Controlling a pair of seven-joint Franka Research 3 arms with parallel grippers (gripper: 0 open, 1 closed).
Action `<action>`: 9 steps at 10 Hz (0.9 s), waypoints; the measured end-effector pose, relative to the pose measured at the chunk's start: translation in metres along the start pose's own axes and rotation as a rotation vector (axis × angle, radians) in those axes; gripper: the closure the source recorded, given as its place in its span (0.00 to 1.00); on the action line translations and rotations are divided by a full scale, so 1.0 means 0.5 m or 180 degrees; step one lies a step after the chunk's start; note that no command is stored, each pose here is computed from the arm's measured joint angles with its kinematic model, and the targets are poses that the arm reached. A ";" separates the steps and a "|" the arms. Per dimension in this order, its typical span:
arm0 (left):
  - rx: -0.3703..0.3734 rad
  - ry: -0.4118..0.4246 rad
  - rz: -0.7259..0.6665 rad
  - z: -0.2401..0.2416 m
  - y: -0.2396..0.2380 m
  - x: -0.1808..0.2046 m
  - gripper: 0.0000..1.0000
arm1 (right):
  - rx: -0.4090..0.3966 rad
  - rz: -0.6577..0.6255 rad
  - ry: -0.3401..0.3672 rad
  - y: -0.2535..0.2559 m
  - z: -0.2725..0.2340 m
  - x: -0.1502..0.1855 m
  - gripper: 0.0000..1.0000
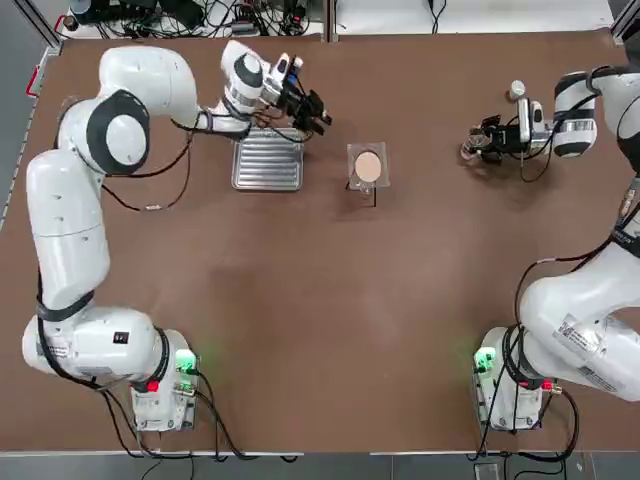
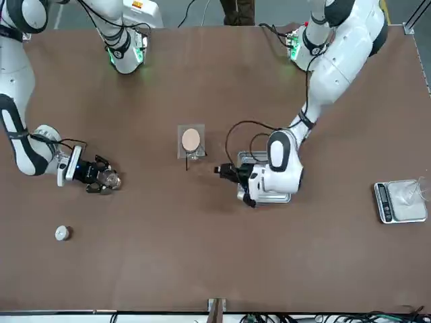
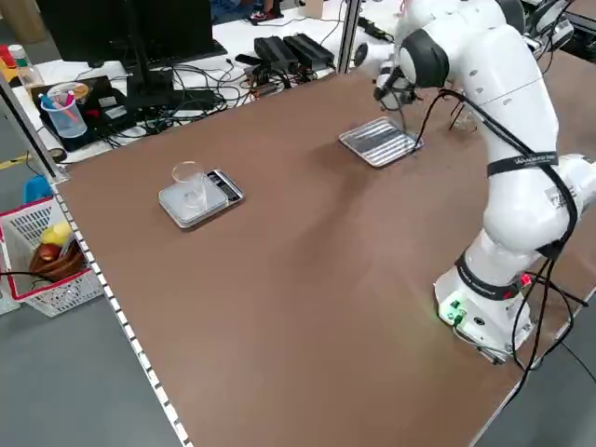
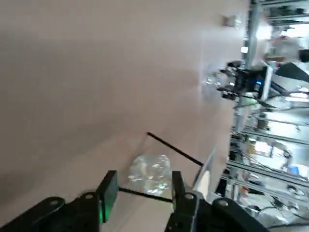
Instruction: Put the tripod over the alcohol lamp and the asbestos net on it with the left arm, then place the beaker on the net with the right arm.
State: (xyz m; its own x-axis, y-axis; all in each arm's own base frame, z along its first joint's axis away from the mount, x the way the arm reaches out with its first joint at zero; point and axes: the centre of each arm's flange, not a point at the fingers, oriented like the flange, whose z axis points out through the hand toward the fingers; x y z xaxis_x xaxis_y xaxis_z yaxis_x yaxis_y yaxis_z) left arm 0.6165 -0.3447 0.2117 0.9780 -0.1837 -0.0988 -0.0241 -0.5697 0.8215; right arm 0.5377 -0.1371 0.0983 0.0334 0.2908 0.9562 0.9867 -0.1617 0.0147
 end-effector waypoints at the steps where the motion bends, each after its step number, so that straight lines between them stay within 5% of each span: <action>1: 0.0241 0.0008 -0.0053 -0.053 -0.006 0.012 0.46 | 0.0025 0.0034 0.0003 0.003 0.009 0.005 0.42; 6: 0.1221 -0.0279 -0.0247 -0.418 -0.134 0.001 0.42 | 0.0262 0.0186 -0.0001 0.033 0.115 0.085 0.42; 9: 0.1934 -0.0378 -0.0555 -0.512 -0.146 -0.032 0.38 | 0.0248 0.0147 0.0026 0.057 0.194 0.189 0.42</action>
State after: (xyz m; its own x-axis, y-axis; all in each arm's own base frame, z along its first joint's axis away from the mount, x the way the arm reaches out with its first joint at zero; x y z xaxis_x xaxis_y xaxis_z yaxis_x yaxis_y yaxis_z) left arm 0.6558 -0.0951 0.2969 0.9494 -0.1149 -0.2924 -0.0139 -0.9451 0.3265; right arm 0.5843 -0.0229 0.1606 0.0783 0.2768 0.9577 0.9935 -0.1009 -0.0520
